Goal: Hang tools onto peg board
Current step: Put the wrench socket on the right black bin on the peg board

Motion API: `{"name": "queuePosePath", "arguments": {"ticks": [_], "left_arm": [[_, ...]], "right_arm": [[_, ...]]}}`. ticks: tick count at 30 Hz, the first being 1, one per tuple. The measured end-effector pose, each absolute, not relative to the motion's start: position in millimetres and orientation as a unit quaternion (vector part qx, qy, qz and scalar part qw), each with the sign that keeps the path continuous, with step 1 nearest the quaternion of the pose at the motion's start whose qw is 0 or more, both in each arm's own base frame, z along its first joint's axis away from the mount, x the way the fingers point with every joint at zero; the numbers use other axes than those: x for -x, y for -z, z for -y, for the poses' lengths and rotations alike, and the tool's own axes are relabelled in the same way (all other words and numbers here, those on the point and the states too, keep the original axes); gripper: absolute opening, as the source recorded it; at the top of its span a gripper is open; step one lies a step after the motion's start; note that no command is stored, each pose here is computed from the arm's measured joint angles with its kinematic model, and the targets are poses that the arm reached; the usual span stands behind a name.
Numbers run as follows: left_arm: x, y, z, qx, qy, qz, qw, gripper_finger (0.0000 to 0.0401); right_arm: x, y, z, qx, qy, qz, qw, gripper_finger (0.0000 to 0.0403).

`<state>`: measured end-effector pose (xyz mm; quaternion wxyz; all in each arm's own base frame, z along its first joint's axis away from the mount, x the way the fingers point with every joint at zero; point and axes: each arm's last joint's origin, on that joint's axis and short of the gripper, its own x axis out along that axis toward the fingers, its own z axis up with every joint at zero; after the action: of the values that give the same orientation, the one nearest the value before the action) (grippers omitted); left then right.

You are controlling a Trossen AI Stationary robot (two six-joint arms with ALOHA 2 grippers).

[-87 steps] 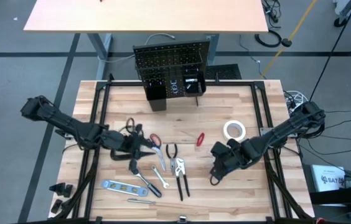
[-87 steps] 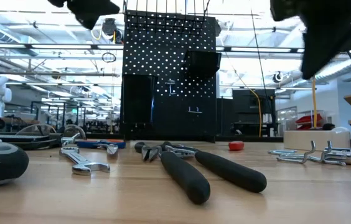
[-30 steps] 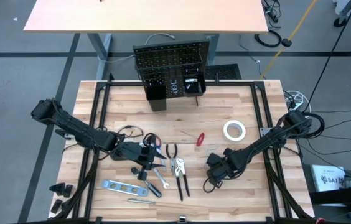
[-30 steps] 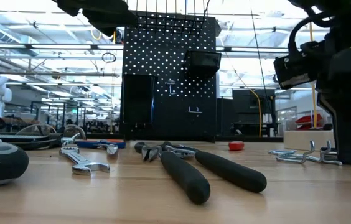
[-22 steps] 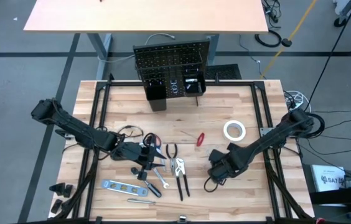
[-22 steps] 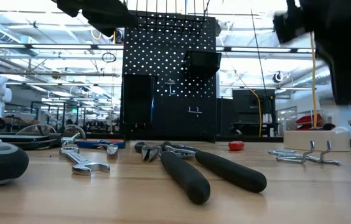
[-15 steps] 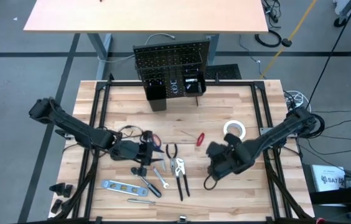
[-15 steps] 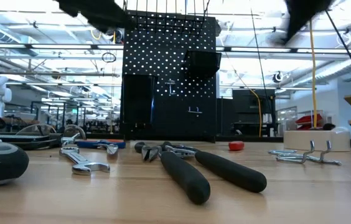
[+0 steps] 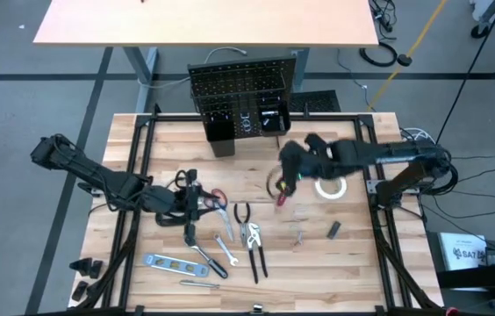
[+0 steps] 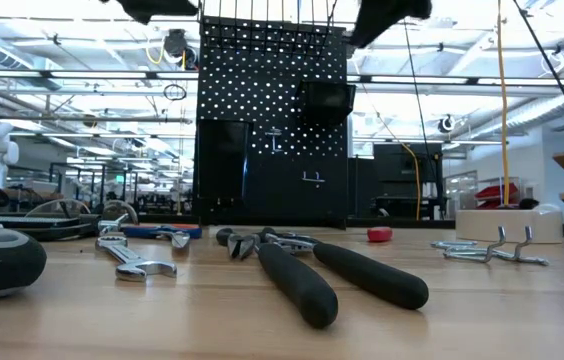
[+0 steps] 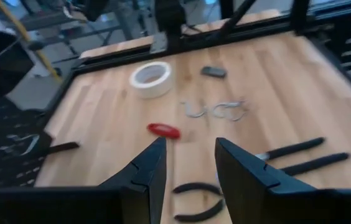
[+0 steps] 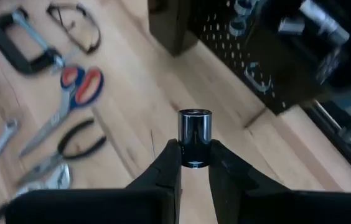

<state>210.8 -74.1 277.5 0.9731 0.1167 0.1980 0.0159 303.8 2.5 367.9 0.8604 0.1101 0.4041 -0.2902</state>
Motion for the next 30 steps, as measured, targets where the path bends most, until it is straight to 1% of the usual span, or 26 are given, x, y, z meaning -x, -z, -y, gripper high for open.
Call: {"name": "queuePosePath", "arguments": {"ticks": [6, 13, 15, 21, 30], "left_arm": [[-195.9, -269.0, 63.0, -0.126, -0.046, -0.186, 0.973, 0.0132], [-177.9, -268.6, 50.3, -0.108, -0.062, -0.152, 0.98, 0.0132], [-175.6, -267.2, 47.5, -0.104, -0.068, -0.14, 0.982, 0.0132], [-174.2, -263.1, 40.9, -0.099, -0.083, -0.14, 0.982, 0.0132], [-174.2, -263.0, 41.3, -0.098, -0.077, -0.14, 0.982, 0.0132]], "right_arm": [[-306.9, -371.7, 47.3, -0.135, 0.305, -0.385, 0.861, 0.0045], [-301.5, -373.8, 86.1, -0.133, 0.33, -0.375, 0.856, 0.0045], [-301.0, -375.1, 93.7, -0.13, 0.336, -0.366, 0.858, 0.0045], [-297.4, -376.5, 109.2, -0.125, 0.35, -0.36, 0.856, 0.0045], [-296.9, -377.6, 114.7, -0.129, 0.345, -0.353, 0.86, 0.0045]]}}
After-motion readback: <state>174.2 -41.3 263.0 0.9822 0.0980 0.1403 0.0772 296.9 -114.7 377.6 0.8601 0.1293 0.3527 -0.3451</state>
